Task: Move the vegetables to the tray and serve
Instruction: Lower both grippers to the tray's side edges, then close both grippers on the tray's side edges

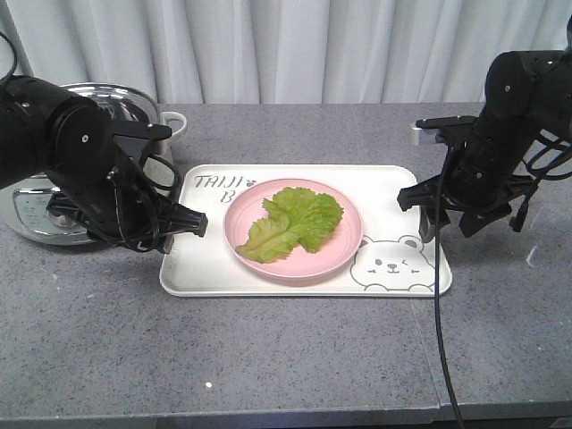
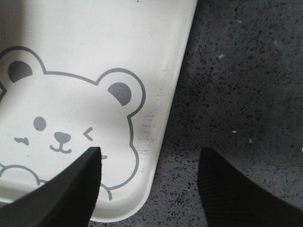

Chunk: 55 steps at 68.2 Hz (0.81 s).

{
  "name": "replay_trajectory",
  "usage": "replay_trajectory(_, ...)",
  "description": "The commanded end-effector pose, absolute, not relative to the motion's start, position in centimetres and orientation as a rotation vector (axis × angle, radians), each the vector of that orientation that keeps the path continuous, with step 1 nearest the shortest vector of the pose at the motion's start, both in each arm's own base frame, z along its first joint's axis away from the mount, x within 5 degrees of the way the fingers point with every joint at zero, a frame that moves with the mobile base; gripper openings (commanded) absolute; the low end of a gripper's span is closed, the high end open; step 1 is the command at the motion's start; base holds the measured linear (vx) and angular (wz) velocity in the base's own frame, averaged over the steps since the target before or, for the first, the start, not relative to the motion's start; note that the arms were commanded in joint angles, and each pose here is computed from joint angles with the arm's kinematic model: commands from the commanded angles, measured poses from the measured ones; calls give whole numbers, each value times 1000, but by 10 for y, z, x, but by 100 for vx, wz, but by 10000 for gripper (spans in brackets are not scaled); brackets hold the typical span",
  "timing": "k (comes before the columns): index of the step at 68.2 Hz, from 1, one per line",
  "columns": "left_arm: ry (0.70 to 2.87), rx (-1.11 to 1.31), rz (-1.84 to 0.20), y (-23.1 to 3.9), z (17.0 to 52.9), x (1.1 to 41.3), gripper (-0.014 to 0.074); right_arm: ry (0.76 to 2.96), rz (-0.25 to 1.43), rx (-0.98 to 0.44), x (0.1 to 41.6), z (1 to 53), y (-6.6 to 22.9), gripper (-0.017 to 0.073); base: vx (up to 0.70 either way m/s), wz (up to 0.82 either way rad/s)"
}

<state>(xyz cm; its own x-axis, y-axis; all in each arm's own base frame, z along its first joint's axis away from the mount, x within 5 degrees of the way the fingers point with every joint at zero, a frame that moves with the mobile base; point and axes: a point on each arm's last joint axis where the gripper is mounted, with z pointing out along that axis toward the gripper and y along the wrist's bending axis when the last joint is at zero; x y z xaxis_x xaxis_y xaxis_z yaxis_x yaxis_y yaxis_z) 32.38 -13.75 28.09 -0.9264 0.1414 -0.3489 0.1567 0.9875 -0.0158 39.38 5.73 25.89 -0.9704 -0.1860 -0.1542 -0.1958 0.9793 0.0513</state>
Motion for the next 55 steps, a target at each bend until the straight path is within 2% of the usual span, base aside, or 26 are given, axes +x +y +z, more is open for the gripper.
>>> replay_trajectory(1,2676,180,-126,-139,303,324,330,2939,68,-289,387,286,52,426,0,0)
replay_trajectory(16,2678,177,-126,-140,300,326,330,2939,63,-272,390,282,49,426,0,0)
replay_trajectory(55,2727,185,-105,-149,265,344,330,2945,63,-252,400,266,43,426,0,0)
